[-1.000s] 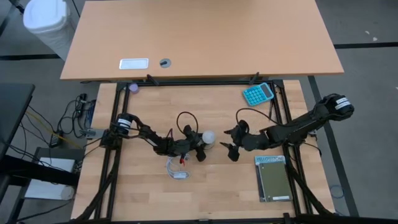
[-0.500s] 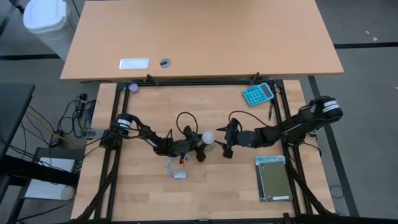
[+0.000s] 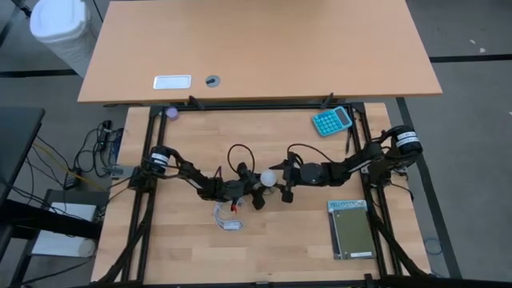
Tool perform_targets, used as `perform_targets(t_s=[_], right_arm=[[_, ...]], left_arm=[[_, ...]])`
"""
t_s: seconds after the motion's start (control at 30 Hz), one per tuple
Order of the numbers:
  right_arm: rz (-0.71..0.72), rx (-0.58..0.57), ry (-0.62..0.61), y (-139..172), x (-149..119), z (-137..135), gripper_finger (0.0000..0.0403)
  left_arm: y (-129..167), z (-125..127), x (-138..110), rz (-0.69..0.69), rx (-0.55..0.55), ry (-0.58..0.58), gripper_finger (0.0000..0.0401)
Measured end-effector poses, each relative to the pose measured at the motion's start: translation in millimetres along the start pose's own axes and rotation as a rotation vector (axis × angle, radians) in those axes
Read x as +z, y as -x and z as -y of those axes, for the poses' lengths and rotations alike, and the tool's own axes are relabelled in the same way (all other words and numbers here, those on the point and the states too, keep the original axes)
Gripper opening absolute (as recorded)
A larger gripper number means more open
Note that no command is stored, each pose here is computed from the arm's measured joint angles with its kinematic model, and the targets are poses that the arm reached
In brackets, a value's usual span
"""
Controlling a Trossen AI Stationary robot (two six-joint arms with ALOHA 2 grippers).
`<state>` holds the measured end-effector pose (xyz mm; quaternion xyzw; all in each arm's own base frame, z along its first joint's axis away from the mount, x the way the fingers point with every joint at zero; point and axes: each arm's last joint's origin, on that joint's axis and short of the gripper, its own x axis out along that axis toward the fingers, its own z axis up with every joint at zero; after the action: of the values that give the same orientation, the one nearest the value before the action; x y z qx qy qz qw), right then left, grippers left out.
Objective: Screw lightbulb
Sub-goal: Insert the lightbulb into the socket
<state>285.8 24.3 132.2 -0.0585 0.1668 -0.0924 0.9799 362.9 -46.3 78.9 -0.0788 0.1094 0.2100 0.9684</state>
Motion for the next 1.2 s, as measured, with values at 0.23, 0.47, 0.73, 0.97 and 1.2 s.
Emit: perform_targets(t_s=[0.23,0.47,0.73,0.97,1.2], right_arm=[[0.004,0.027,-0.015,-0.8,0.6,3.1,0.0268],[-0.052,0.037,-0.046,-1.1,-4.8,4.0,0.0268],[-0.097,0.037,-0.049,-0.7,-9.2,3.9,0.0266],[-0.136,0.036,-0.050,1.8,-10.3,4.7,0.0266],[-0.113,0.040,-0.046,1.7,-8.1,4.5,0.0266]], left_arm=[[0.3,0.9,-0.3,-0.003,-0.013,0.000,0.0206],[0.4,1.1,-0.4,-0.005,-0.016,0.001,0.0206],[0.4,1.1,-0.4,-0.005,-0.016,0.003,0.0206],[0.4,1.1,-0.4,-0.005,-0.016,0.017,0.0206],[0.4,1.1,-0.4,-0.005,-0.016,0.020,0.0206]])
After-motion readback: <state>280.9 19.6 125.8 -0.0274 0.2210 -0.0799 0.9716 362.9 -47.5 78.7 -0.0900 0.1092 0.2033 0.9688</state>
